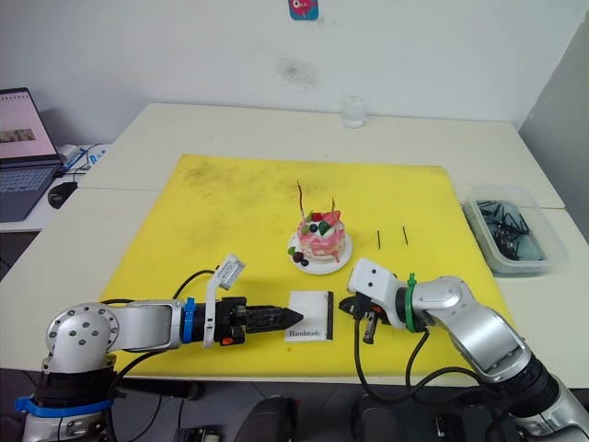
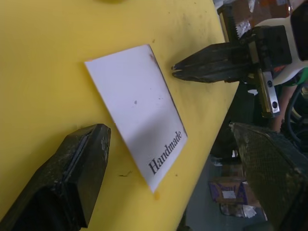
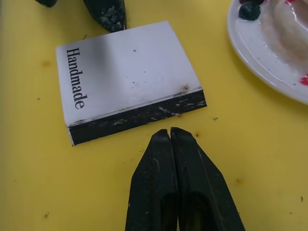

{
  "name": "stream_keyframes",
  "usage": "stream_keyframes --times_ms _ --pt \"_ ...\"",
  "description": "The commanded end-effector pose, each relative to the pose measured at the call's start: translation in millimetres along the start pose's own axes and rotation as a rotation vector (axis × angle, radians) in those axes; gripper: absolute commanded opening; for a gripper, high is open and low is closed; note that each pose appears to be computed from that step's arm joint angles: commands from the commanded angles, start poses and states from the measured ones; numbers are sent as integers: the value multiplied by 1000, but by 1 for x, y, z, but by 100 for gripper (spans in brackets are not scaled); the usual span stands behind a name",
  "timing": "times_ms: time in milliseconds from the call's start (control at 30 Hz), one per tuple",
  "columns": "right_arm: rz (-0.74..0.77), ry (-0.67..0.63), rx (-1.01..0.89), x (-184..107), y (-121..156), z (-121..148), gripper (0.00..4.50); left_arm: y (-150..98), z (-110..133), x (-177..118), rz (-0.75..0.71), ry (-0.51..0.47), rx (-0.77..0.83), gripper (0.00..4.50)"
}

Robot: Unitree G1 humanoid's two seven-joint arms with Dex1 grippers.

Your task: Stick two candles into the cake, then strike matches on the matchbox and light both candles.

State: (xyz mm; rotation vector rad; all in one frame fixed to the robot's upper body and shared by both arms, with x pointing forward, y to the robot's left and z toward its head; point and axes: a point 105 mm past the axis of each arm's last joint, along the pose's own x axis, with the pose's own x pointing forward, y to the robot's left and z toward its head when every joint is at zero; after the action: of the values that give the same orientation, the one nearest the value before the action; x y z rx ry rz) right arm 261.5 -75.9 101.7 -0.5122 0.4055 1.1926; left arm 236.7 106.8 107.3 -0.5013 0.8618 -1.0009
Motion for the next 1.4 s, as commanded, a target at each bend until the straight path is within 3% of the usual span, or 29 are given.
stream_keyframes --times_ms 33,500,1333,1400 --pt "10 -11 -37 -4 4 10 4 -6 -7 5 -26 36 -12 450" --pt "44 39 -5 7 10 -1 4 7 -9 16 37 -4 -80 450" --pt "75 -64 -50 24 15 15 4 4 -15 25 25 -6 -114 450" --pt "74 -66 -47 24 16 14 0 6 -15 25 37 -6 -105 410"
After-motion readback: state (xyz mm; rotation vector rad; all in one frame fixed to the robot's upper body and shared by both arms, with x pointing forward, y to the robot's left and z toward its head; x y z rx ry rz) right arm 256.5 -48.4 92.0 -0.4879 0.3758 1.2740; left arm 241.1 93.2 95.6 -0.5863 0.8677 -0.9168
